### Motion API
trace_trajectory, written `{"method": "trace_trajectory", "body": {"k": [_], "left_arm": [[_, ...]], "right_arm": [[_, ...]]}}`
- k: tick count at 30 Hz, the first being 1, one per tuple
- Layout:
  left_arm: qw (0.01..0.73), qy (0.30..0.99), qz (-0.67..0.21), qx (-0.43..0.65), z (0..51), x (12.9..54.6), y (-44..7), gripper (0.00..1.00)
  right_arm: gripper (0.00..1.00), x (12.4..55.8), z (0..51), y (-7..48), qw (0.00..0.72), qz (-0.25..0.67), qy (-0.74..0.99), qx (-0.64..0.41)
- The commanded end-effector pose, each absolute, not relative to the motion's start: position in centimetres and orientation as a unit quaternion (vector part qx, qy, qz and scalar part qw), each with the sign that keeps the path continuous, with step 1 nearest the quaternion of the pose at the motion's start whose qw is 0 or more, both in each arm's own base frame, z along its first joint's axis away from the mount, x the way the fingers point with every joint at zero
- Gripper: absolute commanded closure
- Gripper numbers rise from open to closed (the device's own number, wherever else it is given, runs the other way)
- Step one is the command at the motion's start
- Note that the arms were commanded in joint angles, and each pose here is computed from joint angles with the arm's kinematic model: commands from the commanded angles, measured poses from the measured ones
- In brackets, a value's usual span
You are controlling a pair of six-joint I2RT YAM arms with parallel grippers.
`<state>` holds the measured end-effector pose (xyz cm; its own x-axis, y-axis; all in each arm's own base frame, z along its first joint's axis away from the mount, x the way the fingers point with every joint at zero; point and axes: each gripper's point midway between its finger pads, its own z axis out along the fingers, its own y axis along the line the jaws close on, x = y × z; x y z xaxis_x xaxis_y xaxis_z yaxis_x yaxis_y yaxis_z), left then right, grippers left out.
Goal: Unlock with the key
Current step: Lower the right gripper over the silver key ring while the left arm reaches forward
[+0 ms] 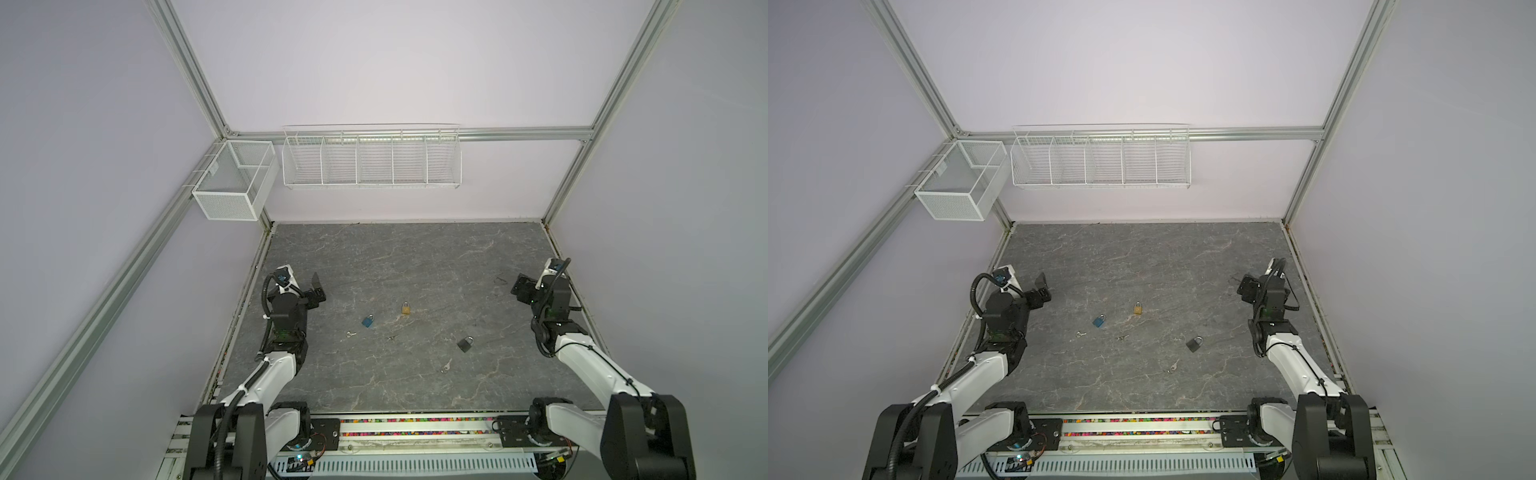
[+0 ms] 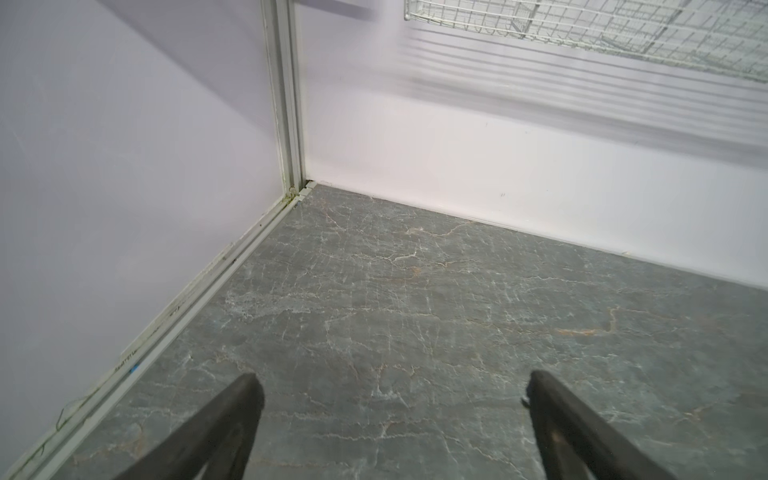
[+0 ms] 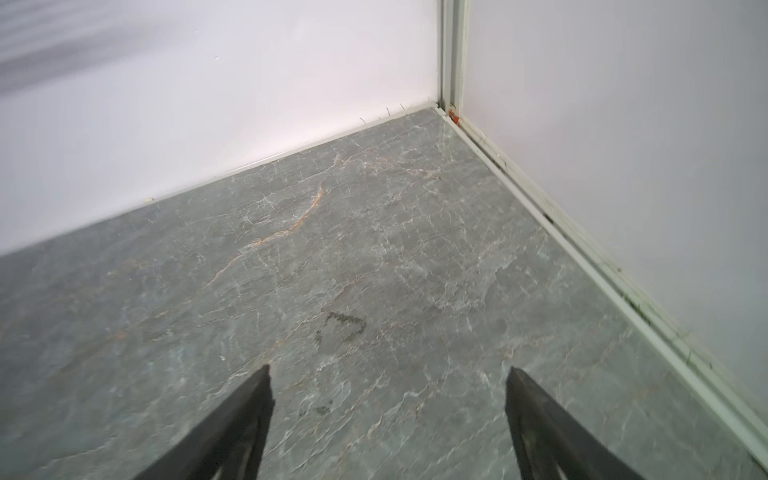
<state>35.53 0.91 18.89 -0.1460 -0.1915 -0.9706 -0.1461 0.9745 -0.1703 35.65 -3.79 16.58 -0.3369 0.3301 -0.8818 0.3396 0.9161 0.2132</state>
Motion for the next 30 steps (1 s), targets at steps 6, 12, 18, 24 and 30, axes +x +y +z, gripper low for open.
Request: {"method": "trace_trajectory", "body": {"k": [6,12,18,24,30], "left_arm": [[0.619,0.736,-0.071,-0.265,21.8,31.8,3.0,0.01],[0.572,0.769,-0.119,-0.261,21.5,30.4,1.2,0.01],[0.502,0.806,-0.198,-0.241,19.6,29.1,-2.1,0.01],[0.438,0.844,-0.243,-0.194,18.3,26.9,-6.1,0.01],[0.401,0.861,-0.273,-0.155,17.6,24.6,-10.1,0.01]], "right_arm": [[0.11,31.8,16.3,-1.1,0.441,0.102,0.851,0.267],[0.11,30.2,15.8,2.1,0.384,0.132,0.889,0.212],[0.11,28.4,15.4,6.1,0.321,0.145,0.924,0.145],[0.12,25.4,13.4,10.1,0.256,0.161,0.948,0.104],[0.11,22.3,12.1,14.1,0.21,0.158,0.964,0.045]]}}
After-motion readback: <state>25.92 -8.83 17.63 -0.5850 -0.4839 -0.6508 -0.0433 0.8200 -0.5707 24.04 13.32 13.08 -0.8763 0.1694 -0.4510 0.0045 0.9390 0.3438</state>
